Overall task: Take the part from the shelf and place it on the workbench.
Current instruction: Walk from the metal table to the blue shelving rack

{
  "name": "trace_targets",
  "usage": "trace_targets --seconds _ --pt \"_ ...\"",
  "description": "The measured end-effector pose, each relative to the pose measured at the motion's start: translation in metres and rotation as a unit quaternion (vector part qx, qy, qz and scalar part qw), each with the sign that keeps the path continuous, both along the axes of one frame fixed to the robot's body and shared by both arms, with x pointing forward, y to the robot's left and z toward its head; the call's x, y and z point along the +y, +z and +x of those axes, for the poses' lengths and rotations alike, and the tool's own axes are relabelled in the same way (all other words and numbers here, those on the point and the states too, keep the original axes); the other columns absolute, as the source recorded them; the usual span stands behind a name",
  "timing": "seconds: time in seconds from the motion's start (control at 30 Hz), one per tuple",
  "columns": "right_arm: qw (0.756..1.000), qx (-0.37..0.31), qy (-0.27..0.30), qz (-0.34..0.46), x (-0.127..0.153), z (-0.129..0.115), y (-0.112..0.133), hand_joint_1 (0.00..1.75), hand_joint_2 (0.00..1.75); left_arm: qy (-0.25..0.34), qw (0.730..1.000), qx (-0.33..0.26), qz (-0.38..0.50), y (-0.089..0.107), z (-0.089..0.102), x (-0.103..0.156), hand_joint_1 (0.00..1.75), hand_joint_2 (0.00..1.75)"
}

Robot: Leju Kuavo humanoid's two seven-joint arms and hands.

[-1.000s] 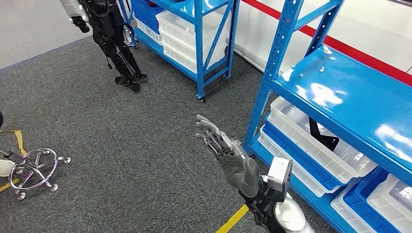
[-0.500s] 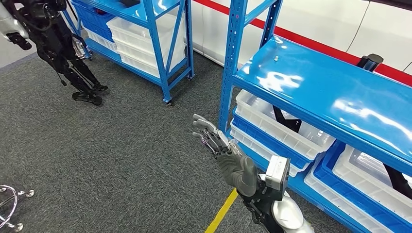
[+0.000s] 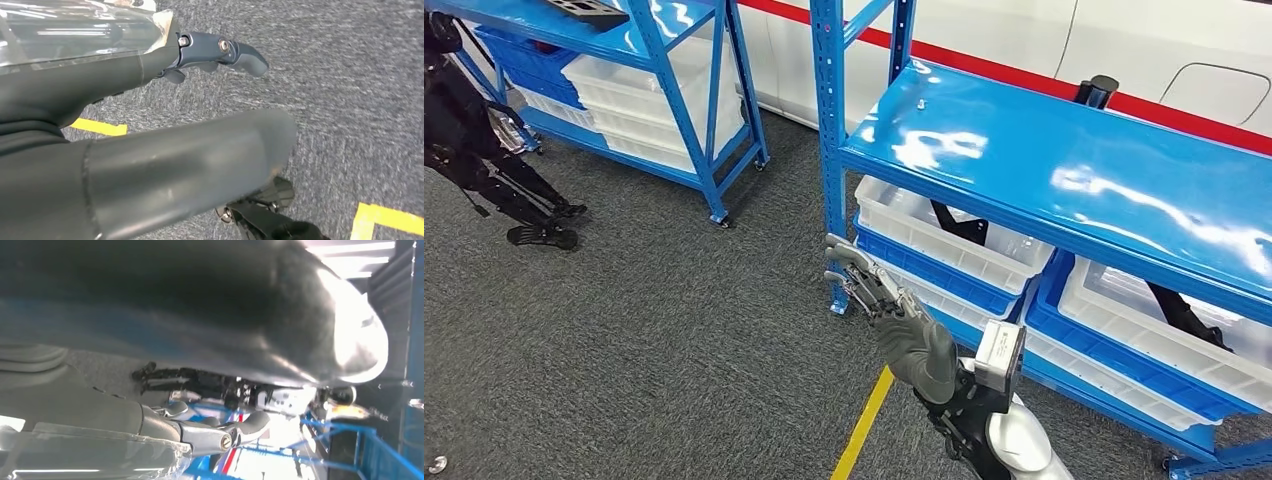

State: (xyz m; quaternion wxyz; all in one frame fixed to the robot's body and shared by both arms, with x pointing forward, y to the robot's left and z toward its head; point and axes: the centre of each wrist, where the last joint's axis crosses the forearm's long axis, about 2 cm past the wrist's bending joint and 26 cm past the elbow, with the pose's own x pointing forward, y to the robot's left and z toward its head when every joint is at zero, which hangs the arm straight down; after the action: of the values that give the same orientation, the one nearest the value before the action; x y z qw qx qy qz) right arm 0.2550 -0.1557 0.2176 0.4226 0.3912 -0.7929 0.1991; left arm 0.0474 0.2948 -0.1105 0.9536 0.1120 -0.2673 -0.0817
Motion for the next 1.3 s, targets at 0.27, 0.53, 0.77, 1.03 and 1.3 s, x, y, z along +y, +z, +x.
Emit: trace_targets --seconds 0.27,0.53,0.77,1.03,1.3 --pt "1.0 0.001 0.003 0.002 0.0009 -0.0002 0.0 0.0 0.0 -0.002 1.0 0.0 0.0 0.0 -0.0002 -0.0007 0.0 0.0" --pt "1.0 0.001 0.004 0.003 0.0018 -0.0005 0.0002 0.0 0.0 -0.002 1.0 0.0 0.0 0.0001 0.0008 -0.0008 0.0 0.0" --pt "1.0 0.002 0.004 0.001 0.0011 -0.0001 0.0001 0.0 0.0 0.001 1.0 0.001 0.004 -0.0001 -0.0017 -0.003 0.0 0.0" --pt "1.0 -0.005 0.0 -0.004 0.0008 -0.0005 -0.0003 0.0 0.0 0.006 1.0 -0.003 0.005 0.0004 0.0017 -0.0077 0.0 0.0" --pt "1.0 -0.007 0.001 -0.003 0.0019 -0.0011 0.0007 0.0 0.0 0.006 1.0 0.001 0.004 -0.0001 -0.0026 -0.009 0.0 0.0"
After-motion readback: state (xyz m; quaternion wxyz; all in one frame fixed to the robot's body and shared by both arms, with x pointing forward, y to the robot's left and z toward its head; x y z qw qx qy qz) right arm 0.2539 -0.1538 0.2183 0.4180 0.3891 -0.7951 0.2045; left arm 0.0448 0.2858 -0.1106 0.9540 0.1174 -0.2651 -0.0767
